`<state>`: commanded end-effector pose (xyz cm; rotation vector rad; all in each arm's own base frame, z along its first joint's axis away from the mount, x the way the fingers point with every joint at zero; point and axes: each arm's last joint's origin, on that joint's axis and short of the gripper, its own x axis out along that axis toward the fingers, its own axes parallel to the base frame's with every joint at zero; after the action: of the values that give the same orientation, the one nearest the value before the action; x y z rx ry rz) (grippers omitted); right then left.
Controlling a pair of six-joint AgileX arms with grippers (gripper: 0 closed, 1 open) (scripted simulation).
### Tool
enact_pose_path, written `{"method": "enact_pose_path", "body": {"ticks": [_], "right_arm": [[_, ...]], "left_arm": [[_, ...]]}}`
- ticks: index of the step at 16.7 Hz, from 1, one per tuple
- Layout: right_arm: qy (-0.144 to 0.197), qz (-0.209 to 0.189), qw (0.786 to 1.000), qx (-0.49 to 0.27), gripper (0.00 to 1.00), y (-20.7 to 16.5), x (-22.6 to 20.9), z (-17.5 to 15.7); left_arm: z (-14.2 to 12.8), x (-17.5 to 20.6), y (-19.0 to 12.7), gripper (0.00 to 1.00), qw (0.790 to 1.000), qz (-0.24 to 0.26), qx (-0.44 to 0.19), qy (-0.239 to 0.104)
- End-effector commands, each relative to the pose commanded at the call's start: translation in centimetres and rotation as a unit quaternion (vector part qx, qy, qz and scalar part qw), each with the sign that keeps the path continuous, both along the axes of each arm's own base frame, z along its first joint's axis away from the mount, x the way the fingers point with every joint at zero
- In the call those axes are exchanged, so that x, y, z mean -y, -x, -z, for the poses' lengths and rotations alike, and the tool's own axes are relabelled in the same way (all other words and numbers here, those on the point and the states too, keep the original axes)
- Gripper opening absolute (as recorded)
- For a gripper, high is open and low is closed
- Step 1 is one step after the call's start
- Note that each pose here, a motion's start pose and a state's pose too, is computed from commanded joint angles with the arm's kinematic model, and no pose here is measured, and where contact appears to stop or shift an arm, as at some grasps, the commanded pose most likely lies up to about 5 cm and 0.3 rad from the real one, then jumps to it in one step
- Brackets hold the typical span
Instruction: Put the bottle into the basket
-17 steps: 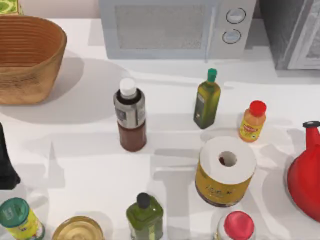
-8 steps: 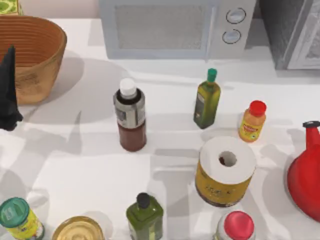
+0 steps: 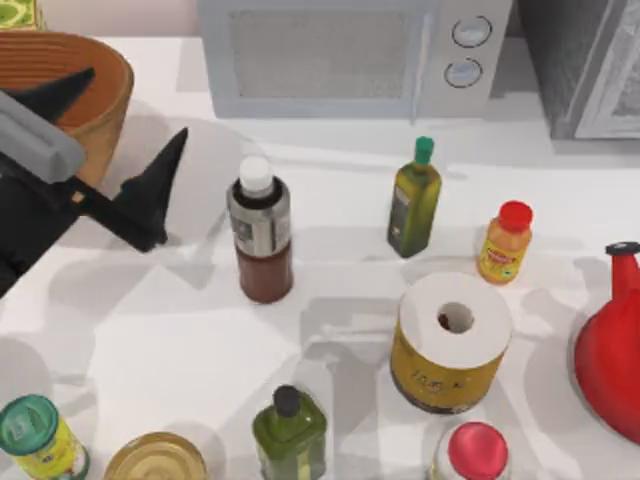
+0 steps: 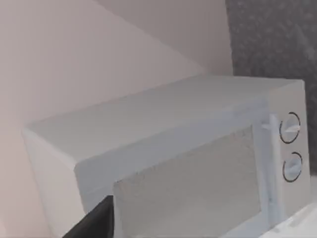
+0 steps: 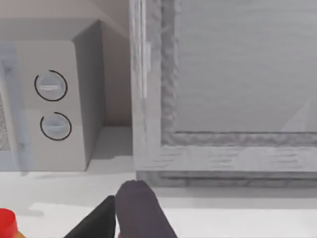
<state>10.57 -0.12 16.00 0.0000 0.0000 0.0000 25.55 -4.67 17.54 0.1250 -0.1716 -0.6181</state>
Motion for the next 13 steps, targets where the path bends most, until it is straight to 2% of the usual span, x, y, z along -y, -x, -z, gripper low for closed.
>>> {"method": "enact_pose_path", "body": {"ticks": [3, 6, 8, 13], "right_arm": [[0.0, 0.0, 1.0, 0.0, 1.0, 0.0, 0.0, 0.0], [0.0, 0.0, 1.0, 0.0, 1.0, 0.0, 0.0, 0.0], [0.0, 0.0, 1.0, 0.0, 1.0, 0.0, 0.0, 0.0], [0.0, 0.0, 1.0, 0.0, 1.0, 0.0, 0.0, 0.0]], "left_arm": [[4.7, 2.0, -0.1, 1.0, 0.997, 0.048, -0.059, -0.002], [8.0, 3.2, 1.2, 1.0, 0.991, 0.077, -0.113, -0.007], [9.1, 3.6, 1.9, 1.0, 0.987, 0.086, -0.136, -0.01], [9.1, 3.5, 1.9, 1.0, 0.987, 0.085, -0.137, -0.01]]}}
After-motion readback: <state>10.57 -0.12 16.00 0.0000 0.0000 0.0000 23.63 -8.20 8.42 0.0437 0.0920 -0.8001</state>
